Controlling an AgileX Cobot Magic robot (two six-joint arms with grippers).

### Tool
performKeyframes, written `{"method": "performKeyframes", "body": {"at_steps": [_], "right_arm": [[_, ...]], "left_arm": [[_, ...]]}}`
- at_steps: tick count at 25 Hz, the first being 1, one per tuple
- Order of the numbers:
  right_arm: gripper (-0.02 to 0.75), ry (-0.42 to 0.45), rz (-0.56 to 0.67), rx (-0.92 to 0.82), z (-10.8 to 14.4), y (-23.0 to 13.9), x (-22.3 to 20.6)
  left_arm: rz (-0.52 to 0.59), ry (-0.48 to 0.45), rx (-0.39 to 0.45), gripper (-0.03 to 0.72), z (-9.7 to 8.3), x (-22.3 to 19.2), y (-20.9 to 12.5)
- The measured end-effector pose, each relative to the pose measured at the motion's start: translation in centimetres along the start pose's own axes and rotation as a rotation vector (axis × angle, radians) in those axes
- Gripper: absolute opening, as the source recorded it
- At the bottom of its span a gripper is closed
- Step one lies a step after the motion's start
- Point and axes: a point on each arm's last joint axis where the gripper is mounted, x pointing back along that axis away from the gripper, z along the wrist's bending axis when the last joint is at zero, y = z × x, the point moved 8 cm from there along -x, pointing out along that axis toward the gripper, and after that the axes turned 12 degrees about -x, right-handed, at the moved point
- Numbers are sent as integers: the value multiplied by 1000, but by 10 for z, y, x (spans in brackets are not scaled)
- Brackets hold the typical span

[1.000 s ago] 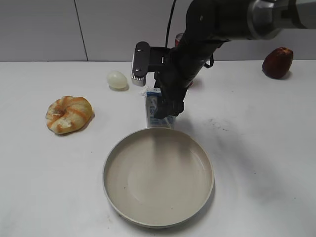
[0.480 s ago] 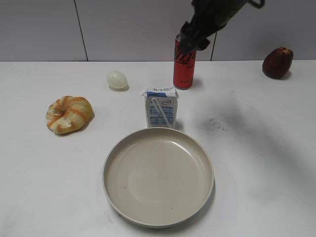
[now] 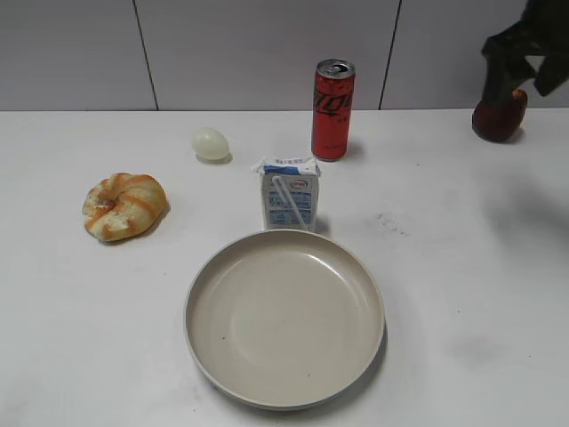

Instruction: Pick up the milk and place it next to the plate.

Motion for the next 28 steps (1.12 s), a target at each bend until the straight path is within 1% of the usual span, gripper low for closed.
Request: {"method": "performKeyframes", "body": {"at_steps": [2,4,6,9,13,17,24,28], "right_arm": [[573,-11,22,-66,-22,-5,5],[573,-17,15,-121,-39,-10,14],[573,-2,0,-178,-51,-18,28],[573,-3,-19,-215,-60,-40,53],[573,-6,-30,-212,-53,-86,82],[573,-8,-60,-210,-45,-140,97],[573,-12,-117,-211,-32,-235,95],[573,-15,-175,-208,-25,-281,87]], "left_arm": [[0,0,0,7,0,0,0],[0,0,0,7,0,0,0],[0,0,0,7,0,0,0],[0,0,0,7,0,0,0],[0,0,0,7,0,0,0],[0,0,0,7,0,0,0],[0,0,0,7,0,0,0],[0,0,0,7,0,0,0]]}}
